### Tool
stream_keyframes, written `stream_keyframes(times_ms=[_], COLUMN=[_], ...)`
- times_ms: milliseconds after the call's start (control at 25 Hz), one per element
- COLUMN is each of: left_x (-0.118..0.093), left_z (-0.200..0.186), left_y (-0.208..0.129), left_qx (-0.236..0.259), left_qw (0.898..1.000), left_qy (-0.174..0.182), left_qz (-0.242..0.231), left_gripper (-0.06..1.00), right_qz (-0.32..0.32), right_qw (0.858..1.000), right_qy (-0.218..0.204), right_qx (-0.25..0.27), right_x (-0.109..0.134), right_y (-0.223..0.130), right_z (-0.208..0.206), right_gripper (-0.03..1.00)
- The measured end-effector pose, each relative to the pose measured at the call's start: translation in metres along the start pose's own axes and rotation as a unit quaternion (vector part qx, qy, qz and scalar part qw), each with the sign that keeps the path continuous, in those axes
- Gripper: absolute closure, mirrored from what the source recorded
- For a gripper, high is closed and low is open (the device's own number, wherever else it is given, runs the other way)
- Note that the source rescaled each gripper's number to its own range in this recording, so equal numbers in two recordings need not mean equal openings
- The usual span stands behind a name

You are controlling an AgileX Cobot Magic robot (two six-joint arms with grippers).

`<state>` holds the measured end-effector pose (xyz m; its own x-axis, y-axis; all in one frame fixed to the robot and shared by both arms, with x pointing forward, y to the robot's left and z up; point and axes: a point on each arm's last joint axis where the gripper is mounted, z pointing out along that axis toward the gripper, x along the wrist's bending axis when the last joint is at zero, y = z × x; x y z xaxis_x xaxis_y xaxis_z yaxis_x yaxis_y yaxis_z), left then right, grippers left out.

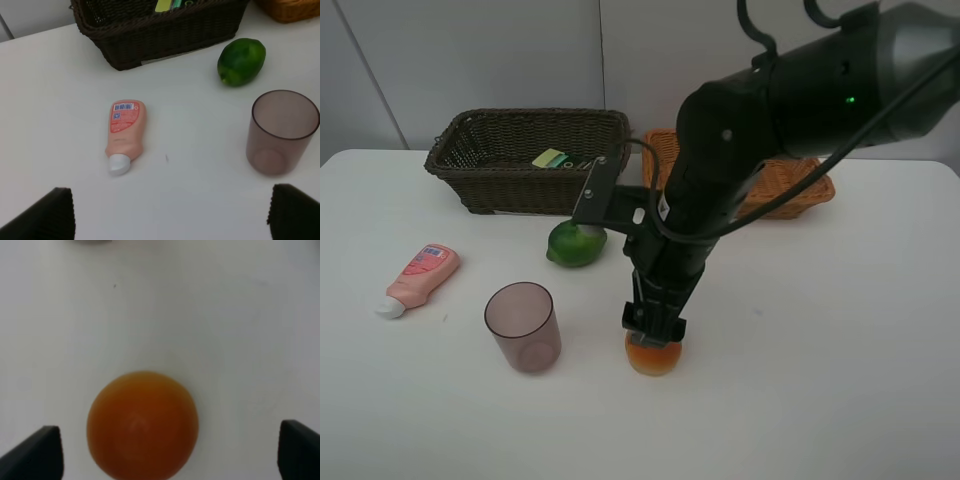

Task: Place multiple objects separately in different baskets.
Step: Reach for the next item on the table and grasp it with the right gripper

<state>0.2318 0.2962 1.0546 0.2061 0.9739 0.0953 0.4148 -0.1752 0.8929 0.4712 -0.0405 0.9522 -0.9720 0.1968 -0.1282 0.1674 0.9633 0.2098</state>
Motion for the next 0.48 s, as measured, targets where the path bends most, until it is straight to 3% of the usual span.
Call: stream_keyframes(times_ms=[480], left_x=[0.0], left_z=[0.0], left_y=[0.0], left_qx=[0.0], left_qw=[1.0], left_qy=[0.0], left_qz=[0.0], left_gripper=[-0.06], right_qz=[0.011], right_qw=[1.0], right_qy=[0.021], right_qx=[0.02], right_x=[0.004], right_y=[-0.003], right_z=[0.029], right_gripper=[0.1])
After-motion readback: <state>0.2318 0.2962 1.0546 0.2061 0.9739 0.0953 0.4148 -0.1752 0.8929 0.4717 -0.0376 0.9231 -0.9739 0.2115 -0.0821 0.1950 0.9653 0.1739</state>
